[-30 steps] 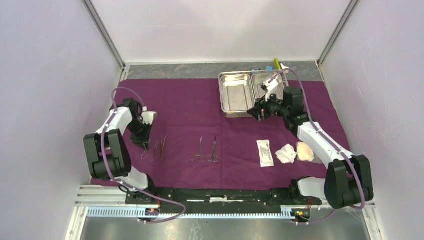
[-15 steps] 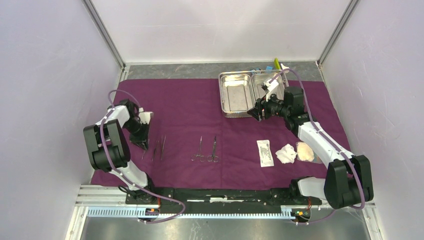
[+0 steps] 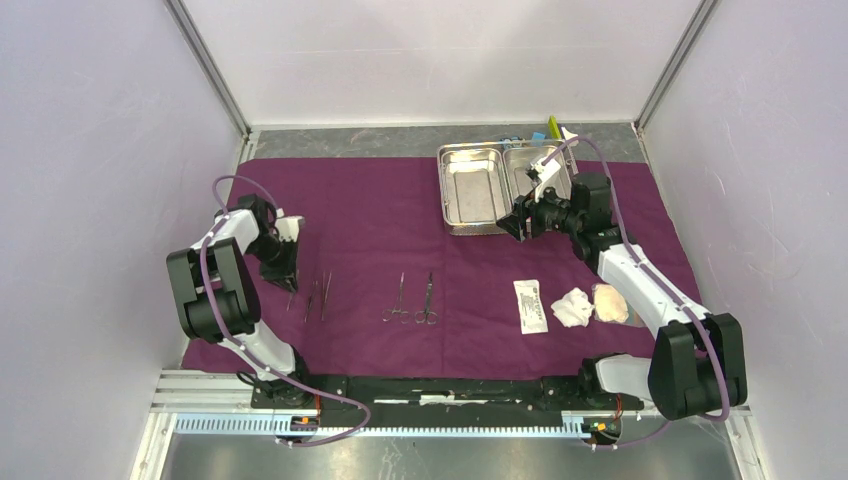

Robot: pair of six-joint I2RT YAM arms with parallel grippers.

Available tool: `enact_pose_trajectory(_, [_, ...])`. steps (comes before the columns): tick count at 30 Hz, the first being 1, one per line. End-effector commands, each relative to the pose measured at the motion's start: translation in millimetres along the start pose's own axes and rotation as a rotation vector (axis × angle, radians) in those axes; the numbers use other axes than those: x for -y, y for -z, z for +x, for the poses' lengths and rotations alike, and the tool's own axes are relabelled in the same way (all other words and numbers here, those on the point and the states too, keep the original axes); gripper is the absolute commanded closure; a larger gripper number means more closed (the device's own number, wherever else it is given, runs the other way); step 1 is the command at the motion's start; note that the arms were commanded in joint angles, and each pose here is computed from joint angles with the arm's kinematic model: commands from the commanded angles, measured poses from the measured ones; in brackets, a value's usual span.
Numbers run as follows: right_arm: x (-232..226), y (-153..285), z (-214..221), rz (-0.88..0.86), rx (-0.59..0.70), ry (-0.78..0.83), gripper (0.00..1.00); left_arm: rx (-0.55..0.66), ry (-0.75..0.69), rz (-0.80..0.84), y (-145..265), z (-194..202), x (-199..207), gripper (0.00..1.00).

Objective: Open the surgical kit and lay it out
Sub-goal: Place the medical item in the surgical kit.

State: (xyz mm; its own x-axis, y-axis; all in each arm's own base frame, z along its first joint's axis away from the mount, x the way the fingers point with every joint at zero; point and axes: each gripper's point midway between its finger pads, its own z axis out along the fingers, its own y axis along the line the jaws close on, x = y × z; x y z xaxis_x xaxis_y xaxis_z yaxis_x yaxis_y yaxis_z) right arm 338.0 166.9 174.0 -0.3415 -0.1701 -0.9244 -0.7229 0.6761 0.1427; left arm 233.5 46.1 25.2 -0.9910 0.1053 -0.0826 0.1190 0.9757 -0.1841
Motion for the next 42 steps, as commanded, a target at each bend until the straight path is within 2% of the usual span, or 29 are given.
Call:
enact_pose_trajectory(1, [-2,5,-14,-0.01,0.037,0.02,0.37,0.056,0.028,-0.017,2,-15,-4,0.89])
enact_pose_trajectory(18, [3,2,-6,-0.009,0.015,0.01,0.37,-0.017,0.035,-0.038,-8,-3,-10,0.86])
enact_pose_trajectory(29, [2,2,-5,-0.014,0.012,0.006,0.37,0.055,0.011,-0.043,11,-2,-2,0.86])
enact_pose_trajectory(42, [6,2,-1,-0.011,0.003,-0.002,0.37,-0.06,0.041,0.01,-2,10,4,0.85])
